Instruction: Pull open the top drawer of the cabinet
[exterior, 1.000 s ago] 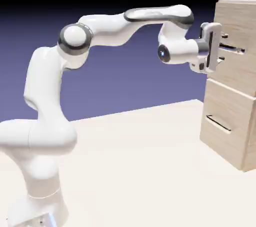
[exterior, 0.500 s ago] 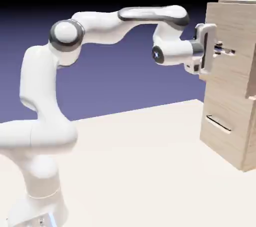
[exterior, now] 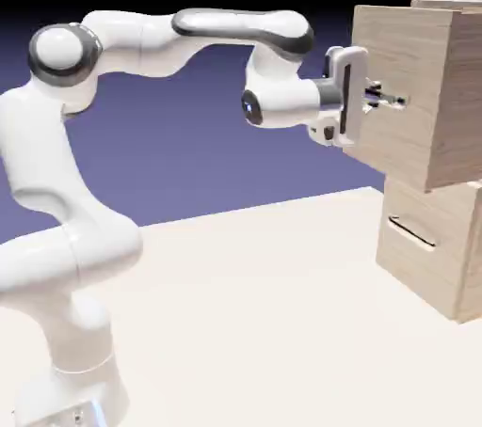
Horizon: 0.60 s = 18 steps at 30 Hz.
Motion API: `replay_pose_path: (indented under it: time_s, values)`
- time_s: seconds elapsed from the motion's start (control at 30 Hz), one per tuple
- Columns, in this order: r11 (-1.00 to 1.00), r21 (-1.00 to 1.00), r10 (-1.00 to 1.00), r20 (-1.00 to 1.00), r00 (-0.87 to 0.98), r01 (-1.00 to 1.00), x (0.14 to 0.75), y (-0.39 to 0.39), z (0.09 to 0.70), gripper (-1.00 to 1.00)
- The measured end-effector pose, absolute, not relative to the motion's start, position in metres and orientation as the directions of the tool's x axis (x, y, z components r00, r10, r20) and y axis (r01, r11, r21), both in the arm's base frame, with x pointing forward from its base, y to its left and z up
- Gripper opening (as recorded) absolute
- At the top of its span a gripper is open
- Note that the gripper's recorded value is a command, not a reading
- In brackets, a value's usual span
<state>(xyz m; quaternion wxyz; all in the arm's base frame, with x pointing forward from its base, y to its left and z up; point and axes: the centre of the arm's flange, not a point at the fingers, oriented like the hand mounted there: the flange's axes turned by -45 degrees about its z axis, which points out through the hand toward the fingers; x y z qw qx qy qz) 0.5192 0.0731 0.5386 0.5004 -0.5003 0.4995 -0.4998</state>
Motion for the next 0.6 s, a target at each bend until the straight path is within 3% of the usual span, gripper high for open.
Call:
replay_pose_path:
  time_s: [0.3,0.6]
  values:
    - [0.001,-1.0,-1.0,-0.001,0.001,0.0,0.439,0.073,0.539,-1.0]
    - [0.001,-1.0,-1.0,-0.001,0.003,0.008,0.407,0.073,0.54,-1.0]
